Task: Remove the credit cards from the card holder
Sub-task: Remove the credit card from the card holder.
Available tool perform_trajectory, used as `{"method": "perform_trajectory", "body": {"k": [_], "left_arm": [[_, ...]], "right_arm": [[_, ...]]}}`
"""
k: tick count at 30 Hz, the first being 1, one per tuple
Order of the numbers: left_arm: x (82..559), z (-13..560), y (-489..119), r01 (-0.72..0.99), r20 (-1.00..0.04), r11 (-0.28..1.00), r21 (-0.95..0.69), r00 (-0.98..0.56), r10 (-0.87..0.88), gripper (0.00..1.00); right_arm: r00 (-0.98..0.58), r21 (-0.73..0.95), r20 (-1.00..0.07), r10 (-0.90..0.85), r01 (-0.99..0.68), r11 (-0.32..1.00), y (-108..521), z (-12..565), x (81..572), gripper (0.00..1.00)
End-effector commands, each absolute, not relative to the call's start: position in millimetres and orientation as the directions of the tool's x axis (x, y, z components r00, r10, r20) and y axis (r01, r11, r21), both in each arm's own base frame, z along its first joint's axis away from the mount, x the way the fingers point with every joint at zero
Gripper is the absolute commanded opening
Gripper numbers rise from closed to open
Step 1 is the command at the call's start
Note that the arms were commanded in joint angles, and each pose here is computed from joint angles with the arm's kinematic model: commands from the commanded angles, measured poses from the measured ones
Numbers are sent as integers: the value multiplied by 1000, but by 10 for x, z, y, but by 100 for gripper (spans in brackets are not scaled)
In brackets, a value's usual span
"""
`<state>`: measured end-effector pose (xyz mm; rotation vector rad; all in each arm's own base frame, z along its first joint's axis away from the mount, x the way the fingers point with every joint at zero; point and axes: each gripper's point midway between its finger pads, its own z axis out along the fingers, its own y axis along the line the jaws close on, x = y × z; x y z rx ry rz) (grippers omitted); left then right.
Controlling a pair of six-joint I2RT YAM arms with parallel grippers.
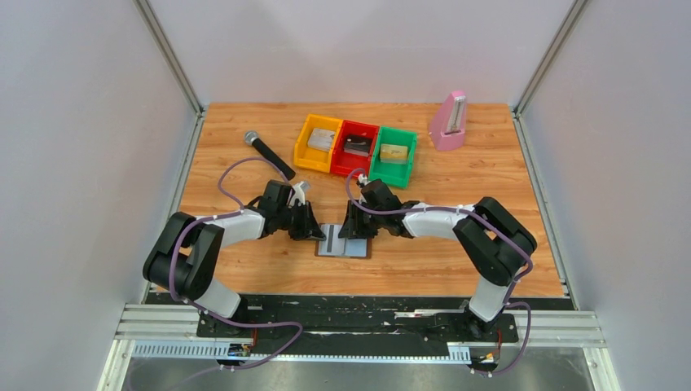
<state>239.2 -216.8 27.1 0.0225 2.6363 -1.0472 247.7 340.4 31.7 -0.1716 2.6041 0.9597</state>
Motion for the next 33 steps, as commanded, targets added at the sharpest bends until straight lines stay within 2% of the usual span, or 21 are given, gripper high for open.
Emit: {"method": "perform_trajectory", "body": {"k": [1, 17, 23, 33], "left_arm": [[2330, 93, -2069, 89, -258, 771, -631, -961, -100, 15], [2315, 65, -2083, 80, -246, 764, -640, -963, -105, 15], [2309, 32, -2077, 71, -235, 770, -634, -966, -105, 15], [2306, -48, -2013, 52, -216, 802, -595, -972, -97, 14]], "right_arm": [[-929, 636, -369, 29, -229, 737, 3431, 276, 2506, 36], [-934, 686, -357, 27, -242, 686, 3497, 284, 2508, 27], [-930, 699, -364, 40, -245, 672, 3450, 316, 2512, 0], [-929, 706, -364, 72, -225, 672, 3141, 398, 2491, 0]]}}
